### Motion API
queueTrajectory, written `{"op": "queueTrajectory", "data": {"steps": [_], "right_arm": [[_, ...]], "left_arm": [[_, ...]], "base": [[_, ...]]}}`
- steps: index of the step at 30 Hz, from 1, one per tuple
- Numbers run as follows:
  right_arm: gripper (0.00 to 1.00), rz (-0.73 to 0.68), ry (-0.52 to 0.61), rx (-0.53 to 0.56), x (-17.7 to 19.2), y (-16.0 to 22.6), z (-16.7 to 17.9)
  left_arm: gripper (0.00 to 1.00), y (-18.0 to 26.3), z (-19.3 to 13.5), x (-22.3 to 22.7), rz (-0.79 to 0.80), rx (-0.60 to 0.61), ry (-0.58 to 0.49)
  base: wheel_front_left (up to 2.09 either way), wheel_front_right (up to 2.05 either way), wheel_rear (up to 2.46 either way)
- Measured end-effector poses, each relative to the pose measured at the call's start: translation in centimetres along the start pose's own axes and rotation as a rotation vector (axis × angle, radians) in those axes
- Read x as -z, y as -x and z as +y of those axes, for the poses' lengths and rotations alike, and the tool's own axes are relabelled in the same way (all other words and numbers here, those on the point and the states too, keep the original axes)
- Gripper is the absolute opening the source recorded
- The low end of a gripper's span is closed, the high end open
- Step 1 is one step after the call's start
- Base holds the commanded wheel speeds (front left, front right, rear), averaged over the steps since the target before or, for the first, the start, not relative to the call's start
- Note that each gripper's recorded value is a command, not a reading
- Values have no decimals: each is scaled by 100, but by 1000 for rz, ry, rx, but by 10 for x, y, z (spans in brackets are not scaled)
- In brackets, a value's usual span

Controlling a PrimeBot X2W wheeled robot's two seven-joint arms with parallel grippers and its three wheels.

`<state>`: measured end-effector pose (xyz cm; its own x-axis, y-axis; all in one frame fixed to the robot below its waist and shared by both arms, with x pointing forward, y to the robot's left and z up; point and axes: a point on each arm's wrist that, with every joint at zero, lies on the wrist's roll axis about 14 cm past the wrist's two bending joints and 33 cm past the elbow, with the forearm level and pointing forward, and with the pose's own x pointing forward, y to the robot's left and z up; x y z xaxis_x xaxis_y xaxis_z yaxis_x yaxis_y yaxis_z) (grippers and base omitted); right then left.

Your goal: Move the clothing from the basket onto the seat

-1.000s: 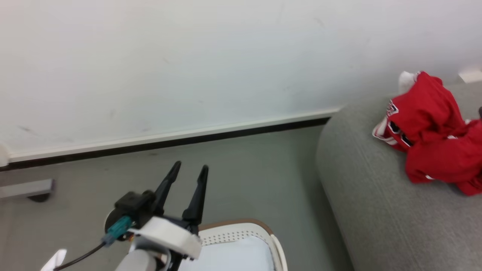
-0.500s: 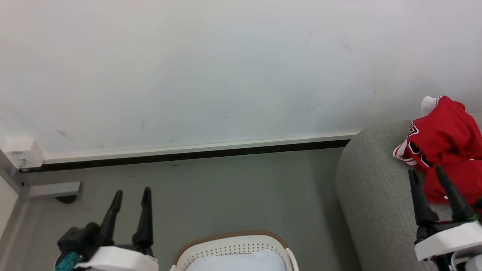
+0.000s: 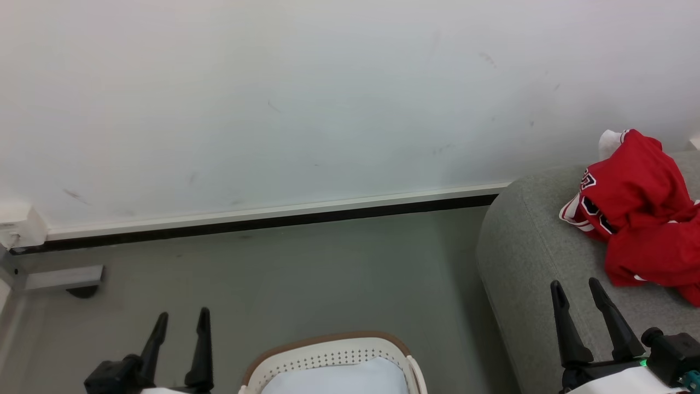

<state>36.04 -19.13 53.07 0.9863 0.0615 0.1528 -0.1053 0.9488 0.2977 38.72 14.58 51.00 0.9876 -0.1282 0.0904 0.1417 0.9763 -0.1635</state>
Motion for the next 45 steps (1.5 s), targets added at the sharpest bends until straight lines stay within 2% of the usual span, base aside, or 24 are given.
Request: {"op": "queueTrajectory", "data": {"steps": [24, 25, 31, 45], "right_arm": [[100, 15, 18, -43, 6, -4, 15], [0, 19, 17, -43, 7, -4, 16], [0, 96, -12, -12, 31, 10, 10], [0, 109, -239, 76, 32, 6, -3]], "left_arm": [[100, 2, 6, 6, 17, -13, 1], [0, 3, 6, 7, 20, -14, 3], [0, 14, 10, 30, 97, -42, 35], [0, 15, 22, 31, 110, -121, 281]], "base": [[0, 0, 0], [0, 0, 0], [0, 0, 0], [0, 0, 0]]}}
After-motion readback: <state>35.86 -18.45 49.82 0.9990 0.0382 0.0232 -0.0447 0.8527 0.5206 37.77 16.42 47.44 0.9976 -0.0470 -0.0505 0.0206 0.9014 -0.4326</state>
